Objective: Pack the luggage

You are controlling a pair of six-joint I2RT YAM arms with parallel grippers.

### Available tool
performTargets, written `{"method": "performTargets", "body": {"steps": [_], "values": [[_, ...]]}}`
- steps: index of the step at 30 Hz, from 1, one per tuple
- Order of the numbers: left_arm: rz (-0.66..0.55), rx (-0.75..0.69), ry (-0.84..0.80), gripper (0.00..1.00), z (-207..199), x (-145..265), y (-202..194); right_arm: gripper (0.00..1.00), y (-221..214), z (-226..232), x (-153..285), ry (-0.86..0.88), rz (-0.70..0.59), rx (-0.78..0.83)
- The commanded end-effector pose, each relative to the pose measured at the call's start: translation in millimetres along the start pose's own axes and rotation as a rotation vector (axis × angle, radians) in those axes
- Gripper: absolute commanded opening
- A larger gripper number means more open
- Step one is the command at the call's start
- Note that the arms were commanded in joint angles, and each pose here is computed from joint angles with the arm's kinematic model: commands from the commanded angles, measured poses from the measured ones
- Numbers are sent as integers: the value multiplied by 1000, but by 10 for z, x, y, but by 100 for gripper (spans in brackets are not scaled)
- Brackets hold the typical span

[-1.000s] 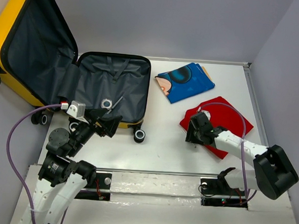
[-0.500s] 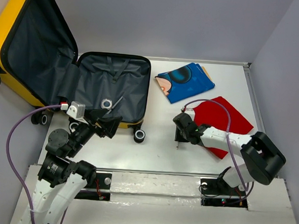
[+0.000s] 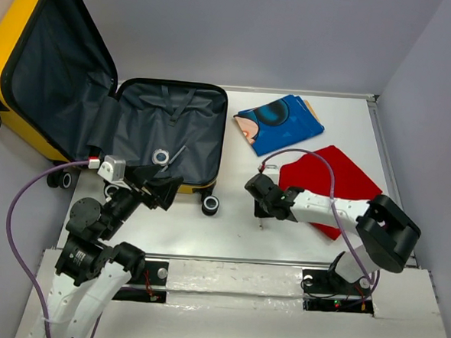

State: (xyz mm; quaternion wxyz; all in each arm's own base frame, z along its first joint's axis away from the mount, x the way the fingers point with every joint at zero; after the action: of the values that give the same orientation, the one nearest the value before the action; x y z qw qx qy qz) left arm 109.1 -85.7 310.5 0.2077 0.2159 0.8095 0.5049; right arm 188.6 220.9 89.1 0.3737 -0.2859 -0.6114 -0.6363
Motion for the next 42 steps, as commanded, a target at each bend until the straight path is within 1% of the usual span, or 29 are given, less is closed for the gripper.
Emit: {"method": "performTargets", "body": {"steps": [1, 2, 4, 5, 10, 11, 12, 13, 14, 15, 18, 19, 22, 23, 24, 25, 26, 27, 28, 29, 31, 32, 34, 35, 37, 38, 39, 40, 42], "values": [[-84, -5, 1, 99, -47, 49, 153, 7, 440, 425, 609, 229, -152, 36], [-98, 2, 23, 99, -34, 59, 172, 7, 679, 588, 763, 315, -231, 42], [-106, 25, 53, 99, -14, 65, 178, 7, 898, 799, 894, 421, -288, 58], [-120, 34, 80, 99, 4, 69, 199, 7, 1137, 1008, 969, 479, -348, 70], [-136, 56, 126, 99, 36, 86, 218, 7, 1730, 1747, 980, 661, -446, 100], [-137, 60, 140, 99, 54, 79, 213, 24, 1804, 1862, 931, 668, -446, 105], [-137, 62, 146, 99, 57, 73, 218, 40, 1804, 1996, 699, 647, -418, 118], [-128, 62, 154, 99, 70, 60, 203, 55, 2002, 2076, 824, 640, -463, 105], [-126, 60, 152, 99, 71, 52, 197, 74, 2093, 2048, 806, 616, -473, 88], [-118, 59, 151, 99, 75, 42, 185, 78, 2194, 1889, 786, 592, -474, 62], [-96, 53, 119, 99, 54, 16, 154, 78, 2217, 1411, 762, 555, -467, -35], [-91, 51, 113, 99, 53, 9, 143, 78, 2050, 1079, 757, 501, -451, -66], [-61, 47, 92, 99, 39, -23, 106, 77, 1940, 269, 668, 346, -472, -231], [-45, 49, 90, 99, 40, -54, 94, 77, 1700, -34, 699, 306, -462, -277], [-33, 46, 72, 99, 21, -66, 92, 76, 1667, -358, 683, 242, -481, -338], [-11, 51, 66, 99, 20, -116, 74, 76, 1452, -629, 750, 181, -497, -386], [-4, 55, 51, 99, 2, -143, 80, 76, 1522, -788, 890, 150, -554, -429], [11, 61, -2, 99, -59, -168, 95, 78, 1361, -1148, 779, 34, -546, -490], [-10, 97, -53, 99, -134, -219, 160, 80, 1276, -1362, 775, -33, -544, -526], [22, 132, -88, 98, -168, -316, 137, 82, 1222, -1553, 777, -69, -543, -548], [47, 198, -283, 89, -352, -505, 167, 84, 1105, -2029, 765, -133, -529, -656], [92, 302, -346, 81, -439, -549, 137, 87, 1062, -2171, 759, -158, -523, -689], [129, 358, -366, 79, -509, -756, 56, 92, 991, -2507, 818, -234, -539, -785], [143, 360, -353, 79, -566, -823, 24, 94, 972, -2614, 842, -287, -557, -808], [156, 333, -342, 79, -961, -989, -3, 100, 881, -2882, 869, -434, -553, -868], [178, 322, -326, 80, -1049, -1054, -49, 100, 853, -2952, 863, -464, -541, -889], [209, 315, -257, 81, -984, -1158, -184, 100, 820, -3023, 856, -486, -531, -910], [245, 293, -283, 82, -1179, -1183, -222, 100, 782, -3072, 820, -483, -507, -935], [310, 257, -188, 83, -1234, -1428, -481, 100, 662, -3190, 796, -516, -486, -987]]}}
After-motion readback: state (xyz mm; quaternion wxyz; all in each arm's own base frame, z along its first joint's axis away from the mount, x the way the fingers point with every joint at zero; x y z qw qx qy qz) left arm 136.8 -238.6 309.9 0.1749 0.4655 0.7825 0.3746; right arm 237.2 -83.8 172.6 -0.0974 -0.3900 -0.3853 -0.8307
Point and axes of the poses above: each gripper's point midway between its finger pads, its own x axis back along the fingers, its own z axis along the line the jaws close on, y = z × x, the point moved 8 cm from there along x, back along the fingers, and after that the axes turned 1 degree about x, right-handed, at the moved point
